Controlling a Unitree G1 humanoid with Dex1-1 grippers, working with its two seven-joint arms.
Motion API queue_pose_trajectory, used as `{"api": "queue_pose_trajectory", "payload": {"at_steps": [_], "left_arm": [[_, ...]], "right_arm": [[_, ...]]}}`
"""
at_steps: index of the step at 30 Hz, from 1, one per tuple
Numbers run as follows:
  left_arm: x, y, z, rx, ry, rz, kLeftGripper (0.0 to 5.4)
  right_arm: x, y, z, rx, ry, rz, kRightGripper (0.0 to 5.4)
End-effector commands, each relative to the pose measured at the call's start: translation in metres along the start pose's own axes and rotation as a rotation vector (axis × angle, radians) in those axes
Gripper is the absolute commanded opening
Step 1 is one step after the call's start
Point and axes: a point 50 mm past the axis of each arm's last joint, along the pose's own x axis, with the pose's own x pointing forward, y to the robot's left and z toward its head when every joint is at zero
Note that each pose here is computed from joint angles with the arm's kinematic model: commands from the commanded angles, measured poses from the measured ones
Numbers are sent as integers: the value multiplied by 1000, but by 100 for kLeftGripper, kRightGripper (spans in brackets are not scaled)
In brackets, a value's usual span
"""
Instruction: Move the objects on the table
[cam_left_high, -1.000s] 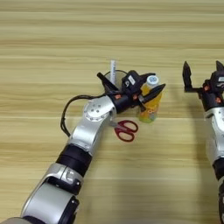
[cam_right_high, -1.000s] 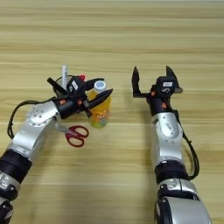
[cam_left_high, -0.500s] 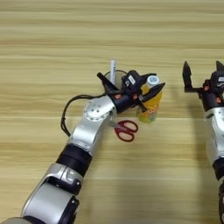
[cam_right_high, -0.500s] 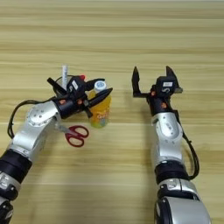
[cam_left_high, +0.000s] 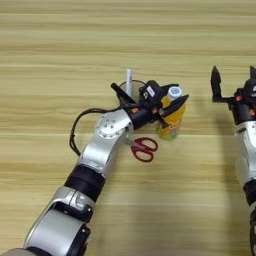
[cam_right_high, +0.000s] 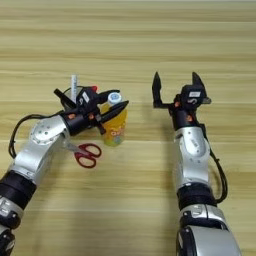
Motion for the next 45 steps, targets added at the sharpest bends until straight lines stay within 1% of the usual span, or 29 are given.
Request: {"api": "queue_pose_trajectory", "payload": {"at_steps": [1, 4, 6, 8, 11, 18, 20, 23, 27, 28, 29, 32, 35, 39, 42, 45], "left_arm": [[2, 0, 5, 27, 2, -18, 175], [4, 1, 13, 40, -19, -24, 175], [5, 1, 20, 47, -40, -30, 175], [6, 2, 29, 56, -68, -36, 174], [5, 3, 44, 81, -106, -42, 174], [-1, 6, 81, 116, -189, -62, 174], [-3, 7, 90, 125, -201, -67, 174], [-6, 8, 98, 136, -211, -67, 174], [-12, 8, 111, 123, -227, -74, 174], [-13, 7, 113, 112, -230, -78, 174], [-14, 8, 115, 102, -232, -81, 174], [-15, 9, 118, 86, -224, -83, 174], [-16, 8, 118, 76, -210, -94, 174], [-17, 7, 116, 54, -192, -106, 173], [-18, 7, 115, 49, -179, -113, 173], [-19, 7, 113, 41, -163, -123, 173]], "right_arm": [[8, -3, 15, 15, -44, 17, 540], [10, -4, 20, 20, -54, 28, 540], [10, -4, 22, 20, -57, 33, 540], [11, -4, 23, 19, -60, 41, 540], [11, -3, 25, 20, -62, 56, 540], [11, -1, 30, 32, -66, 120, 540], [11, 0, 32, 43, -68, 146, 540], [11, 2, 39, 73, -77, 190, 540], [10, 4, 55, 133, -86, 323, 540], [9, 5, 60, 143, -81, 375, 540], [6, 6, 66, 141, -79, 447, 540], [-1, 6, 80, 109, -71, 587, 540], [-8, 6, 89, 110, -19, 731, 540], [-17, 7, 94, 110, 49, 873, 540], [-21, 8, 94, 96, 101, 945, 540], [-25, 10, 93, 97, 161, 1024, 540]]}}
